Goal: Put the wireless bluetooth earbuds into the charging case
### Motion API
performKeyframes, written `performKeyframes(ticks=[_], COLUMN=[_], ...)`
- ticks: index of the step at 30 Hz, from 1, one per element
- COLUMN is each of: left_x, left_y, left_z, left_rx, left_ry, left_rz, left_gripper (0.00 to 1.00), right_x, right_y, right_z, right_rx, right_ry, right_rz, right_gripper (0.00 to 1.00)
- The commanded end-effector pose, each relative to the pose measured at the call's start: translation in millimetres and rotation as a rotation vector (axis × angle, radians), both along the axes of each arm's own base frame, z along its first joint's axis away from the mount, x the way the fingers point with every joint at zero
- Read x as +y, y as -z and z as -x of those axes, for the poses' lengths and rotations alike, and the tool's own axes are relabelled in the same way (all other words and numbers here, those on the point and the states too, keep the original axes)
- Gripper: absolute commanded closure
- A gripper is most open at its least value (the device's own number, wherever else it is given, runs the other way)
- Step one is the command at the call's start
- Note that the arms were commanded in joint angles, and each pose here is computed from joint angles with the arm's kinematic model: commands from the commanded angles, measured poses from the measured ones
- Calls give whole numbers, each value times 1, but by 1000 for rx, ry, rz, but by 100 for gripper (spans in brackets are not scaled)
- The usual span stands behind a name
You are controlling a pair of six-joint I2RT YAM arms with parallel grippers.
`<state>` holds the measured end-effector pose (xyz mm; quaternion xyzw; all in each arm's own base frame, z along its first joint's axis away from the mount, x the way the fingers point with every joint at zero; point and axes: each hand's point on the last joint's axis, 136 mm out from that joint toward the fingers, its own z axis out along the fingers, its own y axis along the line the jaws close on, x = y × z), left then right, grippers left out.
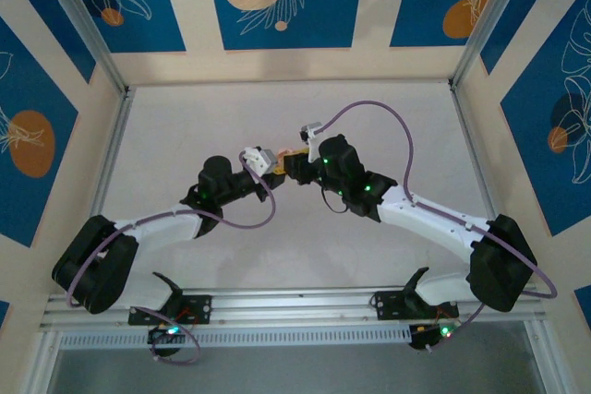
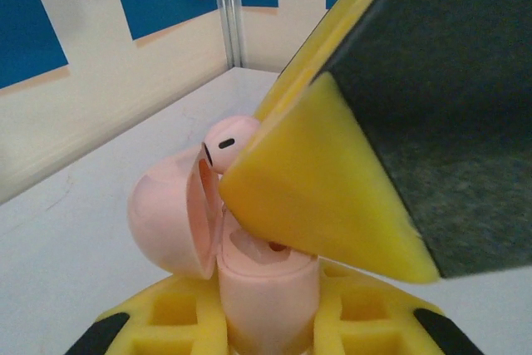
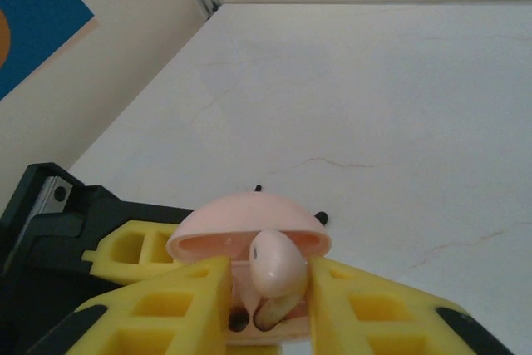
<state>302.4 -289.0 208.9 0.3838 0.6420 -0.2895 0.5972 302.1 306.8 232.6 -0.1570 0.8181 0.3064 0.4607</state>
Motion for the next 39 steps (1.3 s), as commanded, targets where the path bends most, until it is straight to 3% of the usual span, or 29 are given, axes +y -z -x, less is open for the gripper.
performKeyframes(ticks=[1,10,19,30,39], left_x=[-6,-5,-5,-6,-9], left_y=[-32,-34,-36,-32,-32], left_z=[-2,1,2,4,9], left_rx=[-85,-96,-101,-101,-112], left_ry=[4,9,13,30,64], left_rz=[48,40,40,29,24], left_gripper=[82,82,82,82,82], right_x=[0,1,-6,-15,-28], right_y=[-5,-22,-40,-65,-70], right_z=[7,6,6,10,10], right_rx=[19,68,74,100,199], right_ry=[-43,-90,-102,-172,-251], right_rz=[-35,-112,-175,-283,-325], right_gripper=[65,44,34,34,49])
